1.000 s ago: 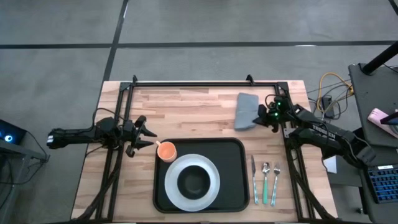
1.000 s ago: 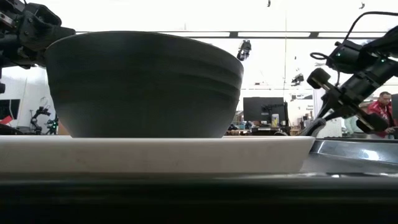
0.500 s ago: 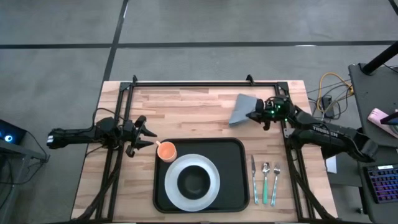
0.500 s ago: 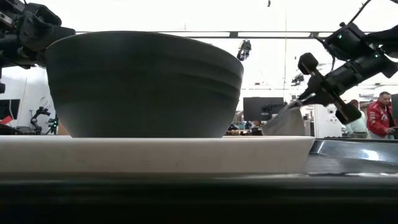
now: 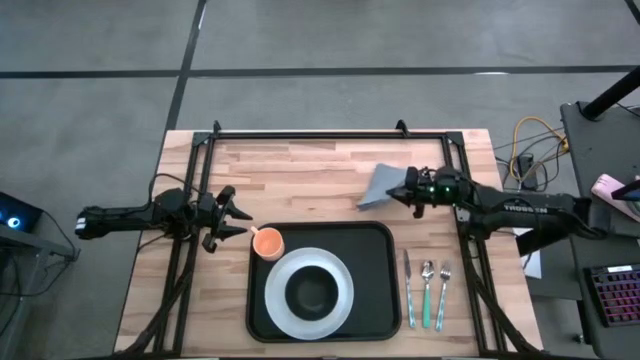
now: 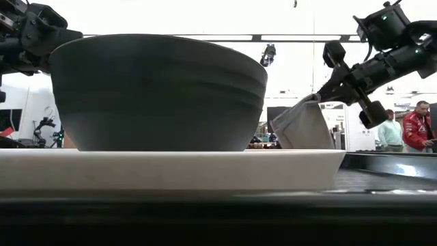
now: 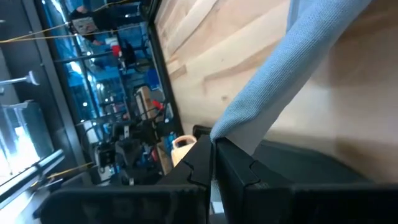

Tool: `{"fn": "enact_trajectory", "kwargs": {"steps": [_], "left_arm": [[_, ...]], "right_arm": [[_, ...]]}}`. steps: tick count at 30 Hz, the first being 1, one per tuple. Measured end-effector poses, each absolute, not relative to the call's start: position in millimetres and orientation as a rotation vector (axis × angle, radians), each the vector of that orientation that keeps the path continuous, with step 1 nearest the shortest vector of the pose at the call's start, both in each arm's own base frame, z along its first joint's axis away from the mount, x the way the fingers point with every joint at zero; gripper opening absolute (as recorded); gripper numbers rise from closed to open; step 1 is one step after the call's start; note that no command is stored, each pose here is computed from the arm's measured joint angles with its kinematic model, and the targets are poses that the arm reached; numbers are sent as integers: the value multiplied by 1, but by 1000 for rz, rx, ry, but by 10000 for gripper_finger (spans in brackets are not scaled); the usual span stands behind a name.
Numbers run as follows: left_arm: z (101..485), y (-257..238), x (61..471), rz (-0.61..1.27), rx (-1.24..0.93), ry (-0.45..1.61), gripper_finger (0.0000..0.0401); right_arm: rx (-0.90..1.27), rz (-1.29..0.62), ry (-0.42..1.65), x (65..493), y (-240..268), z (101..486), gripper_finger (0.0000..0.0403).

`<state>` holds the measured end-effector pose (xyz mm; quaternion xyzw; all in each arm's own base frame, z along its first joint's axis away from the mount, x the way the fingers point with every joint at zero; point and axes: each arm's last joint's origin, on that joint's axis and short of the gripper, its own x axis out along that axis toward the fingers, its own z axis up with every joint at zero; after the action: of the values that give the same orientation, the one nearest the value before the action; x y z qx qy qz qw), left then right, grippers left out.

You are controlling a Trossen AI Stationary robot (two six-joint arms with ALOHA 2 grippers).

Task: Set up tray
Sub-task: Put the gray napkin to the right of the white plate on the black tray

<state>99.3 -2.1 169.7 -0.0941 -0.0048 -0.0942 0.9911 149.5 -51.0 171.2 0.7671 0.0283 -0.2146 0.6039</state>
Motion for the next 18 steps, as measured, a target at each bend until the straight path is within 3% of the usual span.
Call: {"fn": "enact_trajectory", "kwargs": {"steps": [18], "left_arm": [[170,-2,99,-189,-189,-10,151]], "right_arm": [[1773,-425,272,173,27,164,8]]}}
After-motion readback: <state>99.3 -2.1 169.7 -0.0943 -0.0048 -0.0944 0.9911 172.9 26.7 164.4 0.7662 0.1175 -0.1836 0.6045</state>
